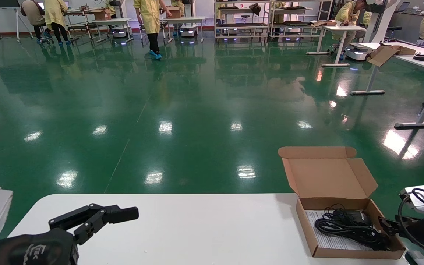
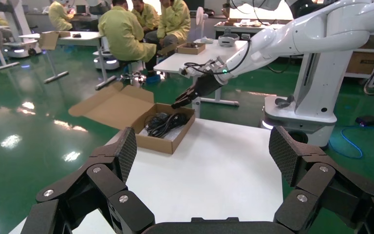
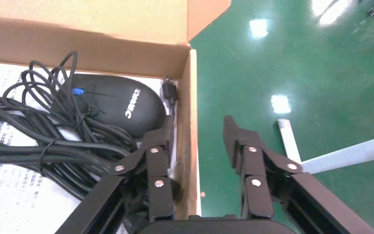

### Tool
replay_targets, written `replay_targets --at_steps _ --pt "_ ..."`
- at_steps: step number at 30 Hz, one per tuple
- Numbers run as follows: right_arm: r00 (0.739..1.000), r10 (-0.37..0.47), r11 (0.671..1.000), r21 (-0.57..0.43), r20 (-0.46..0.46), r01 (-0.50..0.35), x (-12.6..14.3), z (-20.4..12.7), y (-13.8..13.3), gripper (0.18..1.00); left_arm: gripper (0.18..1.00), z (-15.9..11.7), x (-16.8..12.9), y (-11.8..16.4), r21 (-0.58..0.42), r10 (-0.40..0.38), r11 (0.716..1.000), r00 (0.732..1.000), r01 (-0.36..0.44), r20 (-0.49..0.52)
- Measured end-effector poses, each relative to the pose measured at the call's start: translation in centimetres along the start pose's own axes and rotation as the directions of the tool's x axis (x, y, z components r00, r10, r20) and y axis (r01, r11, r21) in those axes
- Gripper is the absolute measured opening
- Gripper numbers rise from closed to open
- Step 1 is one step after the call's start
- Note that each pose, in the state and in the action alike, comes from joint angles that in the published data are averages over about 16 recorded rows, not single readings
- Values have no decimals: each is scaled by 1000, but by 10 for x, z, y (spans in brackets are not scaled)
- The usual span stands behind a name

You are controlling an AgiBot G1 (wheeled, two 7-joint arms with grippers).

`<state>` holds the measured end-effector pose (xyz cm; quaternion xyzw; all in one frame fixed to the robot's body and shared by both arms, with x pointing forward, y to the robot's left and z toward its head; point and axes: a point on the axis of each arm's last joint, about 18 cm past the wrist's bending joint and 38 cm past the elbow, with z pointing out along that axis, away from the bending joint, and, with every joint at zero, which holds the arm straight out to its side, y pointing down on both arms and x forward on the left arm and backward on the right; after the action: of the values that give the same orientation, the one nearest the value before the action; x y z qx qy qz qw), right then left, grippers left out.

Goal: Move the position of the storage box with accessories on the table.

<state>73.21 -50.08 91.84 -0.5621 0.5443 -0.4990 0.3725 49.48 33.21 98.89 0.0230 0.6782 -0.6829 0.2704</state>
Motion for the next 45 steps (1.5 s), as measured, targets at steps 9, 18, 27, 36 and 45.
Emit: replay_targets --at_steps 9,18,27,36,45 --pt "999 43 997 63 6 -43 3 -5 -26 572 1000 0 0 0 0 0 1000 1000 0 0" --pt "982 166 973 149 86 -177 -8 -12 -66 772 1000 0 0 0 0 0 1000 1000 0 0" --pt "900 358 885 216 248 -412 -26 -24 -113 921 1000 0 0 0 0 0 1000 1000 0 0" --pt "830 446 817 226 336 -530 -33 -31 -134 986 1000 0 0 0 0 0 1000 1000 0 1" --pt "828 399 835 217 395 -506 -45 -33 -129 1000 1000 0 0 0 0 0 1000 1000 0 1"
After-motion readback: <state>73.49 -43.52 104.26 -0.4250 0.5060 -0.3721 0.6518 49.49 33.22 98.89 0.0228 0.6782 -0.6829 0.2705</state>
